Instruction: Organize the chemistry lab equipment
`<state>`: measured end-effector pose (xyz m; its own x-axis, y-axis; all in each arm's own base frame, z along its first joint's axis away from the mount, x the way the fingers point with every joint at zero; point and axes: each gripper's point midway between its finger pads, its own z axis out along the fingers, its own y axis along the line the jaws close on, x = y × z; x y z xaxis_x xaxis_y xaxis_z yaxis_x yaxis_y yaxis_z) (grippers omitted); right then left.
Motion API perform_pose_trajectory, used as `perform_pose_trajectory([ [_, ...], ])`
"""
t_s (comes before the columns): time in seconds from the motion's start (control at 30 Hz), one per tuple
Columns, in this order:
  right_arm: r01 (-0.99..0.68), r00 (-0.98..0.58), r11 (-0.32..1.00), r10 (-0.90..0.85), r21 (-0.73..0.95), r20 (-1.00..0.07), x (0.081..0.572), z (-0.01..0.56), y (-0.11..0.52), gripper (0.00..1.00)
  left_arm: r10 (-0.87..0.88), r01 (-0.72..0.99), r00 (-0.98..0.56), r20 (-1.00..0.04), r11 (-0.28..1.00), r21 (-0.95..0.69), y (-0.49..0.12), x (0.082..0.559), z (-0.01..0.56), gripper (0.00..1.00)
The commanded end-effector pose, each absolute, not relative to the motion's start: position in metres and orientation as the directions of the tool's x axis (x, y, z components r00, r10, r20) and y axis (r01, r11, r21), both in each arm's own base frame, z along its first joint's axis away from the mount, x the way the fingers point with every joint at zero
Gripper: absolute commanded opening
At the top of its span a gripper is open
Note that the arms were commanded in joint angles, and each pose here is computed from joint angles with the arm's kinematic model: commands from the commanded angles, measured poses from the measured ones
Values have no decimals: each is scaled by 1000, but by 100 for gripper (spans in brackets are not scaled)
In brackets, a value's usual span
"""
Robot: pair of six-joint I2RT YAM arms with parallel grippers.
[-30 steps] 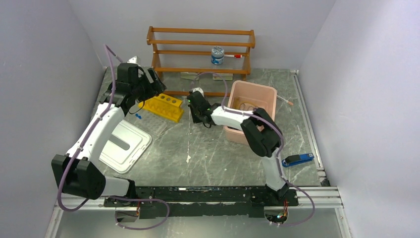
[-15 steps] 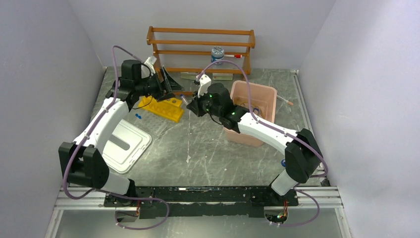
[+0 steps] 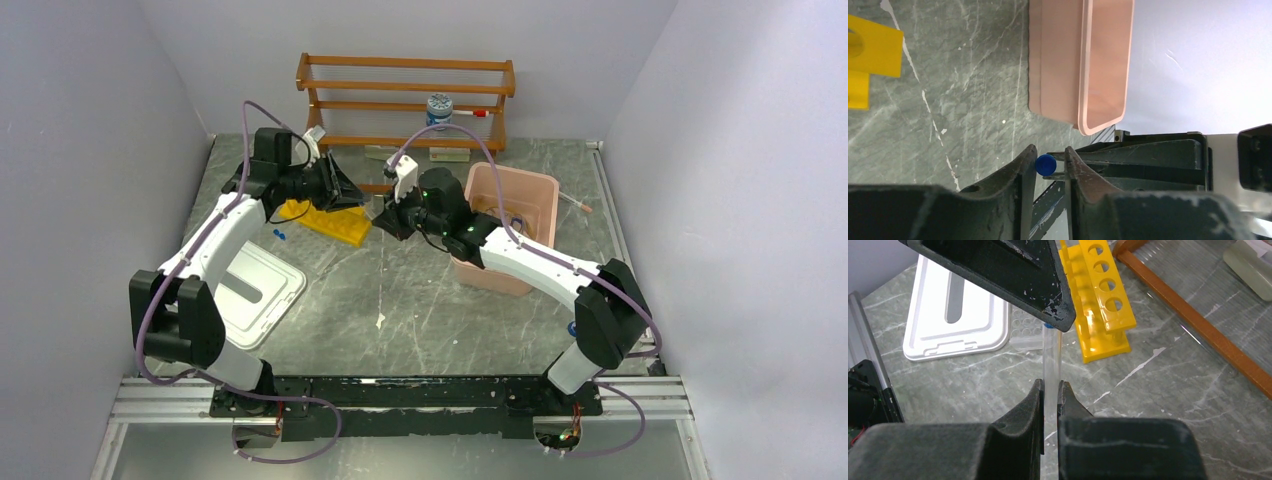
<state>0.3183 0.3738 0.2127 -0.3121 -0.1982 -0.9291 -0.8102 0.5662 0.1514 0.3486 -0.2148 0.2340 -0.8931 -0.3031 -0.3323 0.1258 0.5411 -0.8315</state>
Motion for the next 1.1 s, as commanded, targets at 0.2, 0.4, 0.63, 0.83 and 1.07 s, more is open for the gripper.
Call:
perform_pose_trajectory([
  [0.2, -818, -269, 565, -206, 110, -941, 326, 217, 377, 3, -256, 156, -906, -338, 539, -828, -216, 342, 241, 29],
  [0.4, -796, -287, 593, -198, 119, -937, 331, 215, 375, 21, -267, 168, -891, -366, 556, -814, -213, 347, 244, 6],
  [0.63, -713, -332, 685, -142, 150, -932, 341, 219, 362, 58, -336, 59, -795, -505, 785, -616, -166, 362, 221, 5],
  [0.83, -665, -414, 720, -131, 200, -901, 338, 195, 356, 59, -346, -118, -643, -683, 926, -357, -110, 361, 211, 5],
  [1.07, -618, -457, 757, -129, 210, -880, 339, 180, 348, 59, -264, -281, -536, -802, 951, -125, -96, 350, 205, 5],
])
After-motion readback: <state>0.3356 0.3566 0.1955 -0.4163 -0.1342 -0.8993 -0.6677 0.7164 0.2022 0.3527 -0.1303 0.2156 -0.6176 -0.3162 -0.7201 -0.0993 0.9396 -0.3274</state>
